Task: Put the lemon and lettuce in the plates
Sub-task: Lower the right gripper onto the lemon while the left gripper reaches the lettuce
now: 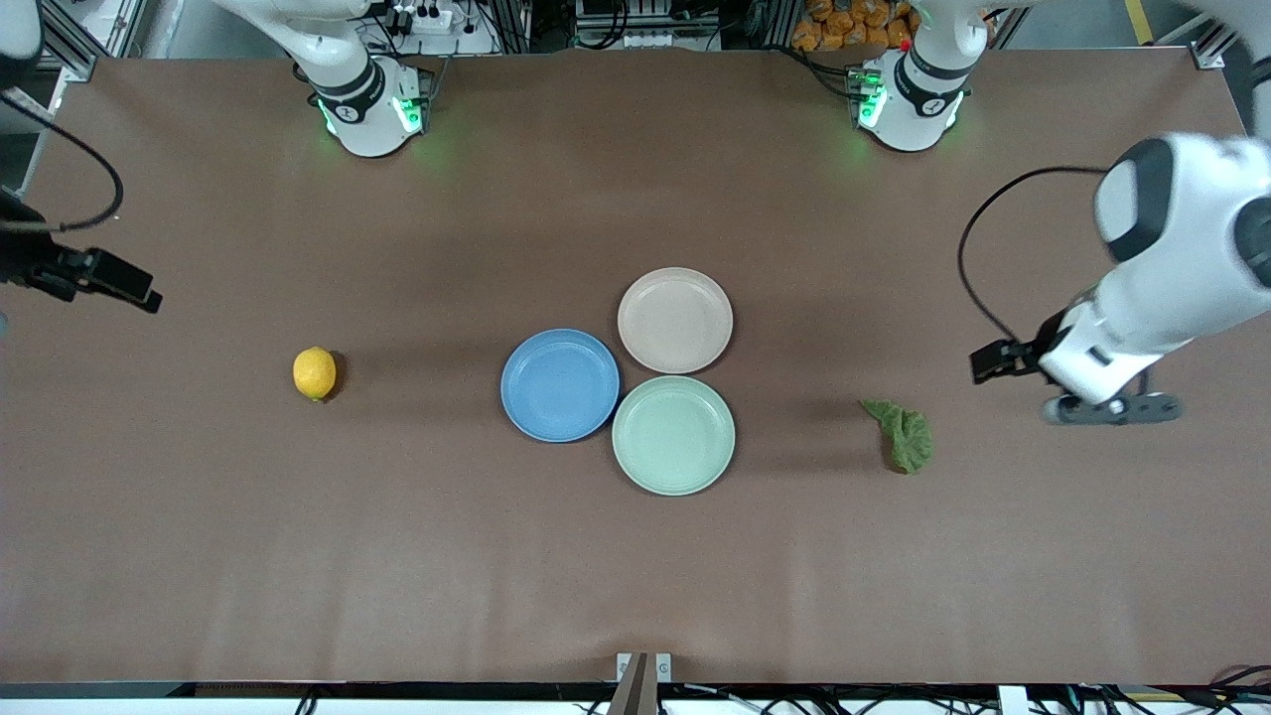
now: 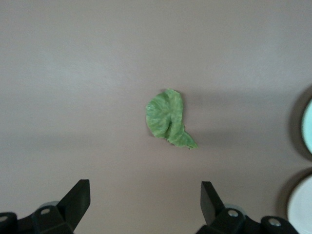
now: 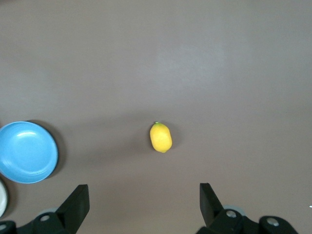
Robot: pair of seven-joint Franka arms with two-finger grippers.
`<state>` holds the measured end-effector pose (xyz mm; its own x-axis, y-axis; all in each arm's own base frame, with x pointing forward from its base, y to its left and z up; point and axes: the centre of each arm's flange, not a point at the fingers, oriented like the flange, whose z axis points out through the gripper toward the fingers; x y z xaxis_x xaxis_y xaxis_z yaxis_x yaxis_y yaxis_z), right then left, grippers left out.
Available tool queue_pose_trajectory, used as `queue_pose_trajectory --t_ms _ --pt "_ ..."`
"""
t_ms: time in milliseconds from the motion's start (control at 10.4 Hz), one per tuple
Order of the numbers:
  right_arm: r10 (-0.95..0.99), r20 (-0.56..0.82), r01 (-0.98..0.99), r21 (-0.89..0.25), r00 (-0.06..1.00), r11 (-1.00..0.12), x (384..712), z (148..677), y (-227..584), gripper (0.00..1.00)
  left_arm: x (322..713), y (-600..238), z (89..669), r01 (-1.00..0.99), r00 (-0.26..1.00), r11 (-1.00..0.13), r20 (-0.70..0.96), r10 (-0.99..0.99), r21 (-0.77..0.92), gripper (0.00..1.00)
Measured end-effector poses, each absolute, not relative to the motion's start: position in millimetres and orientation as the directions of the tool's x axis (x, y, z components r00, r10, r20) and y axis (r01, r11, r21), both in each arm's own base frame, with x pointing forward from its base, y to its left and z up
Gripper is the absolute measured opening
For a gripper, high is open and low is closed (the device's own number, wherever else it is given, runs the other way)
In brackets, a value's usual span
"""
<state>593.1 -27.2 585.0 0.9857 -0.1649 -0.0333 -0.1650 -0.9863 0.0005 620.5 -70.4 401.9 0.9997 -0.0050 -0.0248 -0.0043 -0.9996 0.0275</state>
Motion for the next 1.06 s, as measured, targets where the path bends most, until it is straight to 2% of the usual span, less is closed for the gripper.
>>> queue_pose_trajectory --t_ms 288,480,768,1056 --pt "-0.143 -0.052 -0.143 -0.007 0.988 -0.99 619 481 -55 1.0 632 -78 310 -0.009 0.998 -0.999 -0.064 -0.012 0.046 1.0" --pt "-0.125 -0.097 -0.126 -0.01 0.987 -0.992 623 417 -48 1.0 634 -90 260 -0.021 0.996 -0.998 -0.087 -0.026 0.058 1.0" --pt "-0.094 -0.192 -0.098 -0.012 0.977 -0.995 615 338 -29 1.0 641 -96 209 -0.02 0.991 -0.997 -0.129 -0.029 0.069 1.0" --pt "-0.104 -0.237 -0.111 -0.016 0.966 -0.994 592 275 -32 1.0 645 -95 193 -0.048 0.989 -0.998 -0.139 -0.054 0.048 1.0"
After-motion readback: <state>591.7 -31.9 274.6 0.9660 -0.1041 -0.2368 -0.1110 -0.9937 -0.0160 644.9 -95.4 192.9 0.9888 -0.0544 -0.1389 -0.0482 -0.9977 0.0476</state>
